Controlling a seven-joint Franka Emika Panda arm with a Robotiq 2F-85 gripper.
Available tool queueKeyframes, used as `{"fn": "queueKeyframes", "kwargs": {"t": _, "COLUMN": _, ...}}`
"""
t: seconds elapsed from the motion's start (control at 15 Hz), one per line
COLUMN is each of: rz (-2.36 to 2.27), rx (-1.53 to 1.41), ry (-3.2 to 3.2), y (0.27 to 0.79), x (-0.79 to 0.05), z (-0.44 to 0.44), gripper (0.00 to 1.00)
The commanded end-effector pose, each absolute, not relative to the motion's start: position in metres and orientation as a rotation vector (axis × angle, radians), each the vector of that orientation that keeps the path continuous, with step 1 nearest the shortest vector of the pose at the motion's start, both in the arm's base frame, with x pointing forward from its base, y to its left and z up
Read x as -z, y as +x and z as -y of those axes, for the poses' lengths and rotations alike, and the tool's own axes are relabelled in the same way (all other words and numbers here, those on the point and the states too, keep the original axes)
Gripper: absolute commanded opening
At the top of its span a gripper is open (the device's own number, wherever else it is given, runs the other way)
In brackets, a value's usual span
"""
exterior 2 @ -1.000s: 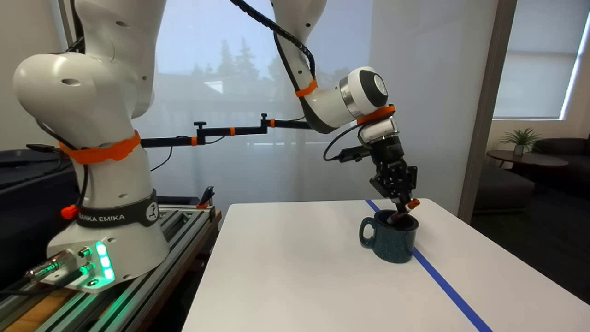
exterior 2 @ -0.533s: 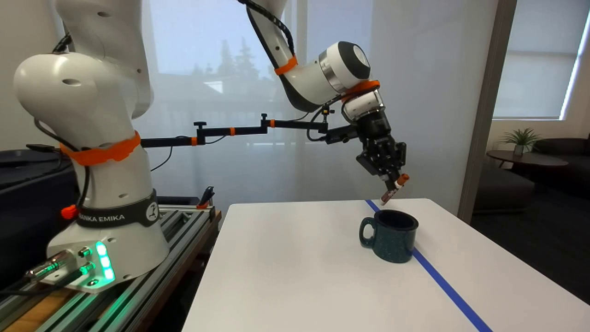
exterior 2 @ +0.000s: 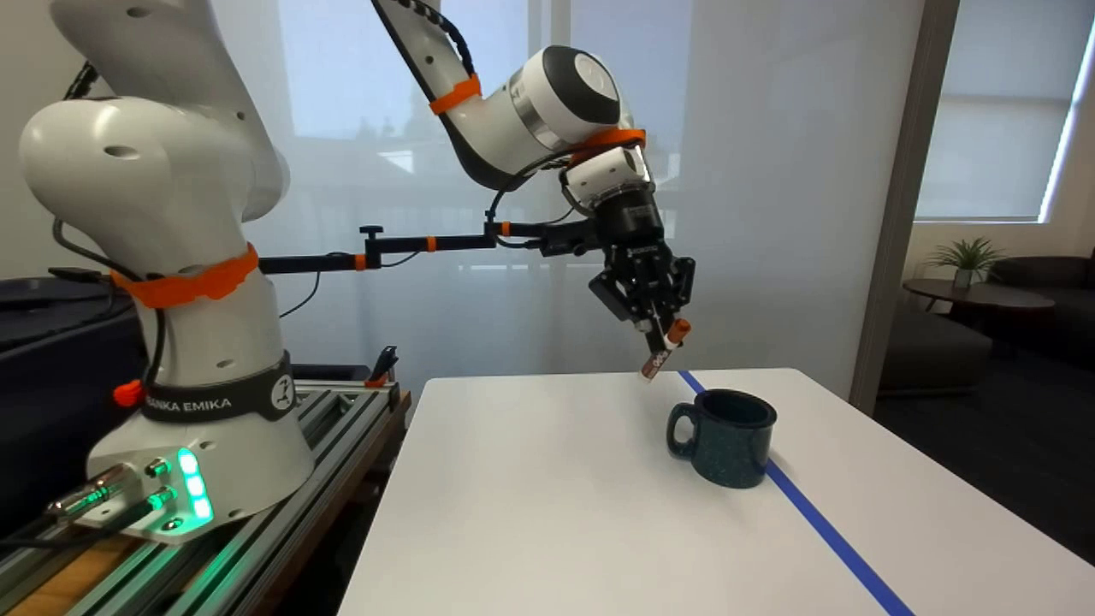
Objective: Remove the marker from the cup and put it on the table
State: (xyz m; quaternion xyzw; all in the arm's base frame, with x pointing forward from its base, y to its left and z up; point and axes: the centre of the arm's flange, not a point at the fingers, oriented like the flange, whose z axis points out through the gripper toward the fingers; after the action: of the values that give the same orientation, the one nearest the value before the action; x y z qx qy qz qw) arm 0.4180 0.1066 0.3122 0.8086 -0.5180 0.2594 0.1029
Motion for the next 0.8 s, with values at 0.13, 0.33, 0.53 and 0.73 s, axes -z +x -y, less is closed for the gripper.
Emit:
{"fn": "queueKeyframes", "kwargs": {"t": 0.13, "rz": 1.519, "rx": -0.695, "ry": 2.504, "y": 0.383, "x": -0.304, "z": -0.075, "gripper": 0.05}}
{"fn": "queueKeyframes", "kwargs": {"t": 0.33, "rz": 1.493, "rx": -0.643, "ry": 2.609, "y": 0.390, "x": -0.282, "z": -0.059, "gripper": 0.05}}
{"fn": "queueKeyframes", "kwargs": {"t": 0.53, "rz": 1.470, "rx": -0.585, "ry": 2.686, "y": 0.400, "x": -0.264, "z": -0.044, "gripper": 0.05}}
{"fn": "queueKeyframes", "kwargs": {"t": 0.73, "rz": 1.456, "rx": -0.518, "ry": 2.722, "y": 0.407, "x": -0.241, "z": -0.026, "gripper": 0.05}}
